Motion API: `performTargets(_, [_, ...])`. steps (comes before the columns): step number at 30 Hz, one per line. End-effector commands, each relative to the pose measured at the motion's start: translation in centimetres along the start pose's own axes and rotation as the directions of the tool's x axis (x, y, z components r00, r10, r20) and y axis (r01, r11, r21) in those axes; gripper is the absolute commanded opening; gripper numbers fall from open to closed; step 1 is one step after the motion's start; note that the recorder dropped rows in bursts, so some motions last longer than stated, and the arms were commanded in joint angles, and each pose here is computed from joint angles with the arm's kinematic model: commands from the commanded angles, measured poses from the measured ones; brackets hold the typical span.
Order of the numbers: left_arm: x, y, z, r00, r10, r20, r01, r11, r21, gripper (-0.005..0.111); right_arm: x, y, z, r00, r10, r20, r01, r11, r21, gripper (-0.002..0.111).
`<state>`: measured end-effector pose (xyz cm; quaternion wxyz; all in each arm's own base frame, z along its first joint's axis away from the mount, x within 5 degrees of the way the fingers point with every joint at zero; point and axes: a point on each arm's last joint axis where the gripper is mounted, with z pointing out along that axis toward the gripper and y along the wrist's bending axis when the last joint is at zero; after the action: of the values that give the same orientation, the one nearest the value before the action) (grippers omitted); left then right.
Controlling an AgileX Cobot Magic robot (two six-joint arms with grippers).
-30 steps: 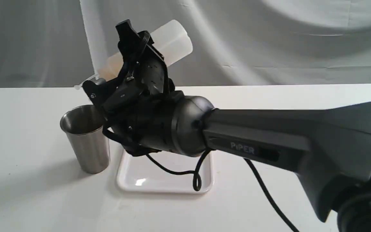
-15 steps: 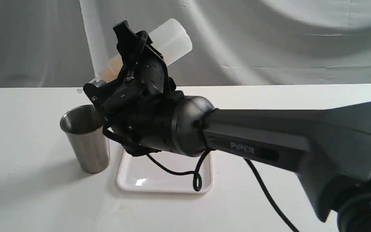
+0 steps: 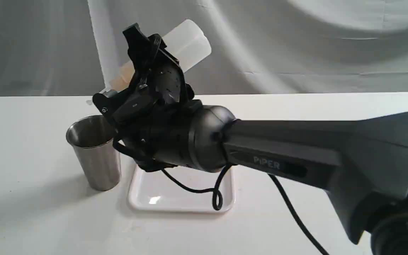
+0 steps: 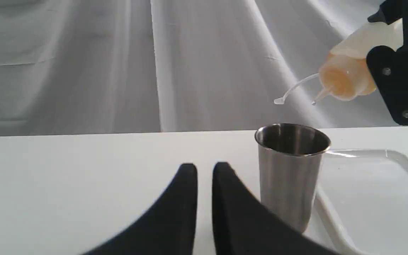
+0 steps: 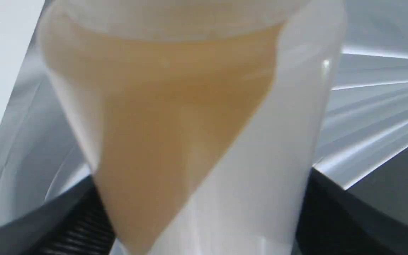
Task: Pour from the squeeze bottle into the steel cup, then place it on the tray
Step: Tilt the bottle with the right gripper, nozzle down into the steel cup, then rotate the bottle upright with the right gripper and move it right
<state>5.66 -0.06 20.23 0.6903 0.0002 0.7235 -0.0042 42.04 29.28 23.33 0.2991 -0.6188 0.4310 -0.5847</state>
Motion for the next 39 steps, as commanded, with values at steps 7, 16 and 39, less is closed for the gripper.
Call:
performTargets(7, [0.1,0.0,0.0,1.000,-0.004,0.002,0.004,1.000,0.000,0.008,0.6,-1.1,-0.4,0.999,-0.024,-0.028,0.025,0.999,0.041,0.047])
performTargets(16, [0.1,0.0,0.0,1.000,-0.007,0.002,0.007,1.000,0.000,0.008,0.6,-1.1,-0.4,0.999,-0.021,-0.027,0.023,0.999,0.041,0.047])
performTargets(39, [0.1,0.0,0.0,1.000,-0.007,0.002,0.007,1.000,0.000,0.008,-0.1,-0.1,-0.5,0.517,0.855,-0.030,-0.845,0.505,-0.173,0.047])
